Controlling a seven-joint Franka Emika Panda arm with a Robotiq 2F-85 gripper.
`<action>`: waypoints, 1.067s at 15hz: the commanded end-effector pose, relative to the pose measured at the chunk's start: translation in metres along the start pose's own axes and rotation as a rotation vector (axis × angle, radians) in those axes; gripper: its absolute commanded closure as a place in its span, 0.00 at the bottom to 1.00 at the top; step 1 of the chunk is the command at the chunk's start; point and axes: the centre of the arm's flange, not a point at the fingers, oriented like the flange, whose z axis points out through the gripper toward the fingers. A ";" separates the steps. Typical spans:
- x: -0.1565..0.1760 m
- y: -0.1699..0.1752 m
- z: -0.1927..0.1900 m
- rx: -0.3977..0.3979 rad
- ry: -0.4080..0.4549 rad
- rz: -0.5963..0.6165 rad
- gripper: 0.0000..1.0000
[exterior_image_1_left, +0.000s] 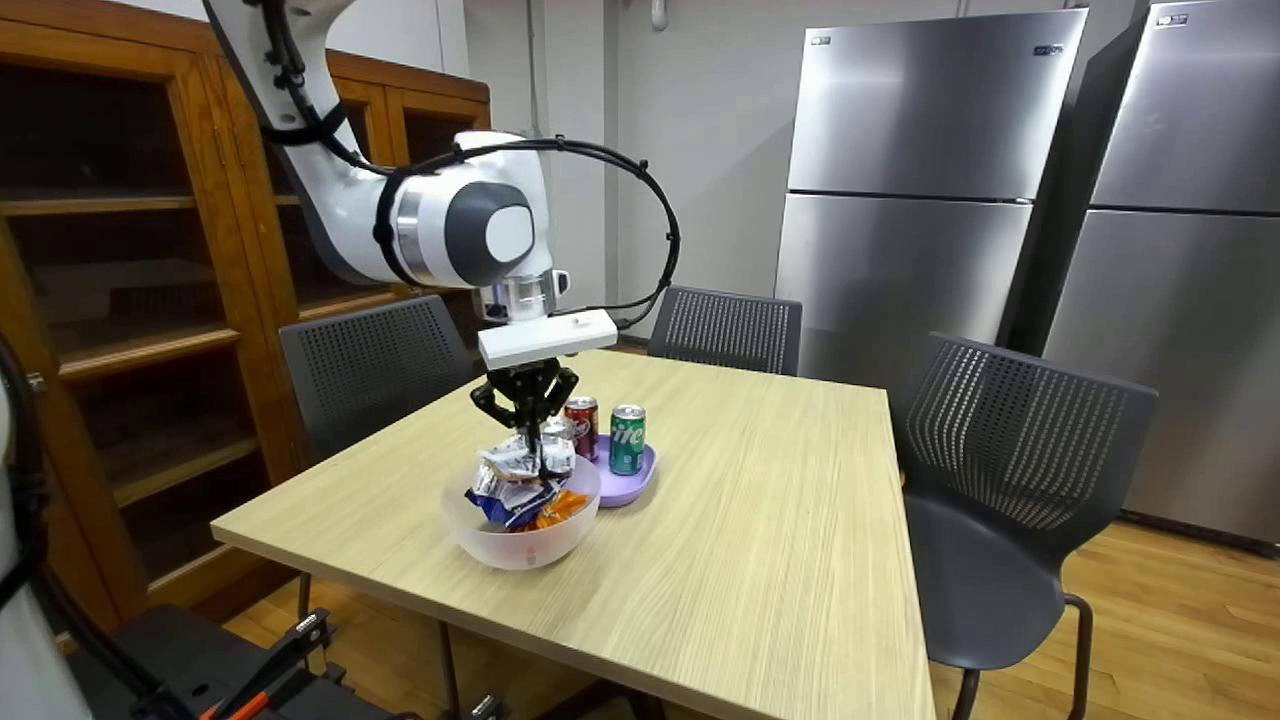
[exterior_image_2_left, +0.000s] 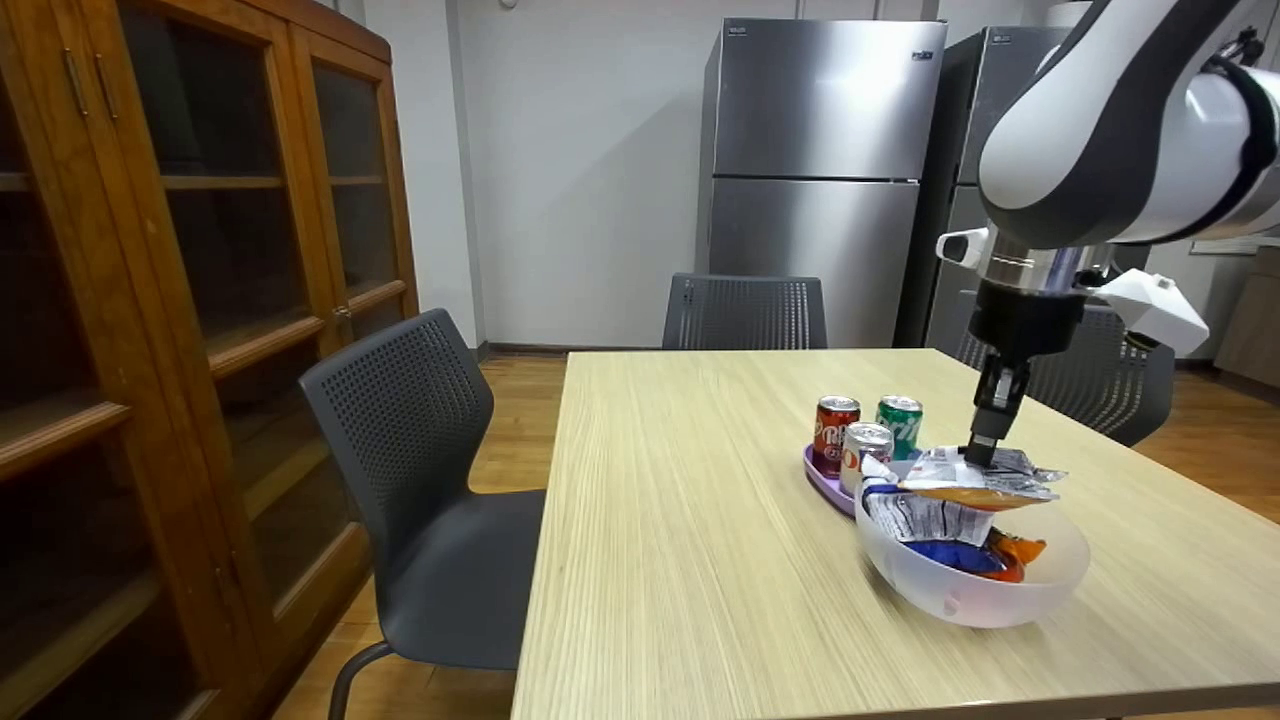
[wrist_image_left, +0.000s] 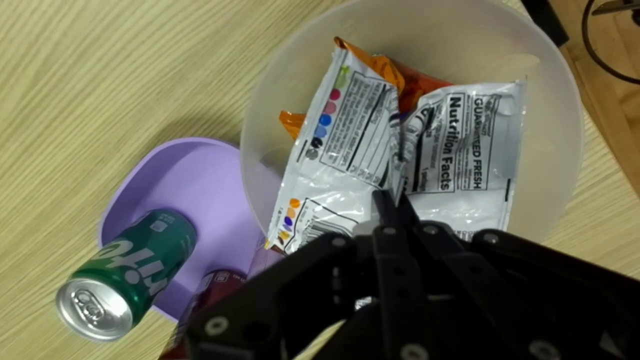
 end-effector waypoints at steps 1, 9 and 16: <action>-0.006 0.013 0.002 0.014 0.004 -0.025 1.00; -0.009 0.021 0.011 0.029 -0.018 -0.026 1.00; -0.007 0.020 0.013 0.030 -0.021 -0.023 1.00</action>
